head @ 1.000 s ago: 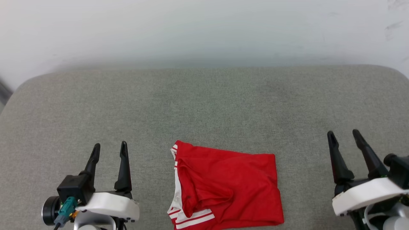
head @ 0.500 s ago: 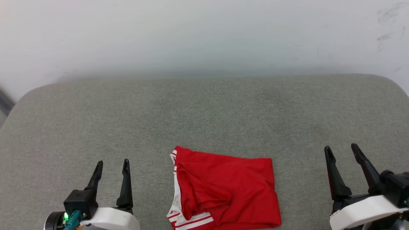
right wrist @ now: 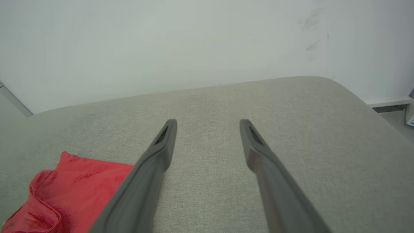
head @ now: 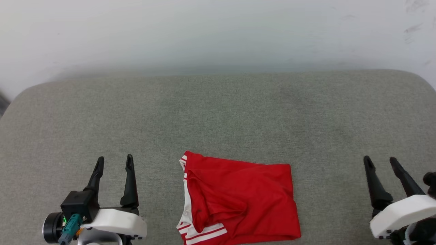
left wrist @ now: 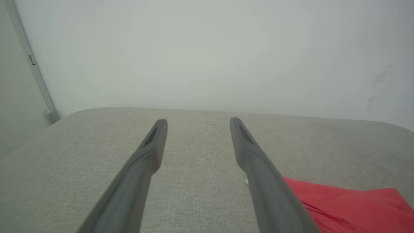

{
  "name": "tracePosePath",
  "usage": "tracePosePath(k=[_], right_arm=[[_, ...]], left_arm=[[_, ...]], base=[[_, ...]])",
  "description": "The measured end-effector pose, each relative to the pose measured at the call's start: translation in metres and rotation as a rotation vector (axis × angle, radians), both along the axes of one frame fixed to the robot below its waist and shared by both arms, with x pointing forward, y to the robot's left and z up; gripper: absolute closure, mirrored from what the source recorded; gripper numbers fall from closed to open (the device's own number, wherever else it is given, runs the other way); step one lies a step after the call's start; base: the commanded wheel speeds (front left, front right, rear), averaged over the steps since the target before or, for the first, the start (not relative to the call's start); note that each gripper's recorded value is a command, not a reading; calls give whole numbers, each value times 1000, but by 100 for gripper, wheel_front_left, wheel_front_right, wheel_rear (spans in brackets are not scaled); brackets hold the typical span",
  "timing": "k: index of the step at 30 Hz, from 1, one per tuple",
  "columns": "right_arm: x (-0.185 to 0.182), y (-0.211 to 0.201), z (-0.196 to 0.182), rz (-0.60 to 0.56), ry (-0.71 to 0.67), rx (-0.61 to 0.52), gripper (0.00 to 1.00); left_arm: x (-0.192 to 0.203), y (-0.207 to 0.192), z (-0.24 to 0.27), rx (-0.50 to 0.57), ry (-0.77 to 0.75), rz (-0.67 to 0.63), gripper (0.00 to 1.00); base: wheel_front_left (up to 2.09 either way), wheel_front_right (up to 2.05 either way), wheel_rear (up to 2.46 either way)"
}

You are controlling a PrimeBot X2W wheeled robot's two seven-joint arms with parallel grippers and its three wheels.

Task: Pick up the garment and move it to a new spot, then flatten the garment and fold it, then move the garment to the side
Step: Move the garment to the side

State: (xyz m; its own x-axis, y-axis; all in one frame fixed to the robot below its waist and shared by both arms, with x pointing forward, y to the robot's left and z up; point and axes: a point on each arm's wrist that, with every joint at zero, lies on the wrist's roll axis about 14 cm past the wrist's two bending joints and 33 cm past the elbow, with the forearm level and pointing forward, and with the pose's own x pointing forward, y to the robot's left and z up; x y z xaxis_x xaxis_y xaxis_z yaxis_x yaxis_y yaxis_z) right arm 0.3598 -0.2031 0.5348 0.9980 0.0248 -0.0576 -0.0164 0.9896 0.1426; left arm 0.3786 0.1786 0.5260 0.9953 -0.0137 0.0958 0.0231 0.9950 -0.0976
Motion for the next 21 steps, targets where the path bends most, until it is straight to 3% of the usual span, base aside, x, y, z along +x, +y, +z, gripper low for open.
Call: tracePosePath(k=[7, 8, 10, 11, 15, 19, 20, 21], right_arm=[[16, -36, -75, -35, 328, 183, 0], [15, -16, -113, 31, 510, 271, 0], [14, 7, -130, 97, 608, 342, 0], [12, 47, -146, 202, 722, 481, 0], [6, 95, -153, 329, 832, 662, 0], [2, 118, -160, 394, 906, 737, 0], [1, 121, -162, 405, 922, 740, 6], [1, 122, -162, 411, 929, 740, 83]], left_arm=[[8, 9, 11, -20, -40, 38, 0], [8, 15, 12, -27, -44, 65, 0], [7, 21, 9, -29, -38, 84, 0], [5, 29, 3, -30, -21, 111, 0], [6, 35, -4, -24, -4, 128, 0], [10, 40, -8, -13, 6, 137, 0], [10, 40, -10, -10, 11, 137, 0], [11, 40, -11, -8, 13, 135, 0]], base=[[0, 0, 0], [0, 0, 0], [0, 0, 0], [0, 0, 0], [0, 0, 0], [0, 0, 0], [0, 0, 0], [0, 0, 0]])
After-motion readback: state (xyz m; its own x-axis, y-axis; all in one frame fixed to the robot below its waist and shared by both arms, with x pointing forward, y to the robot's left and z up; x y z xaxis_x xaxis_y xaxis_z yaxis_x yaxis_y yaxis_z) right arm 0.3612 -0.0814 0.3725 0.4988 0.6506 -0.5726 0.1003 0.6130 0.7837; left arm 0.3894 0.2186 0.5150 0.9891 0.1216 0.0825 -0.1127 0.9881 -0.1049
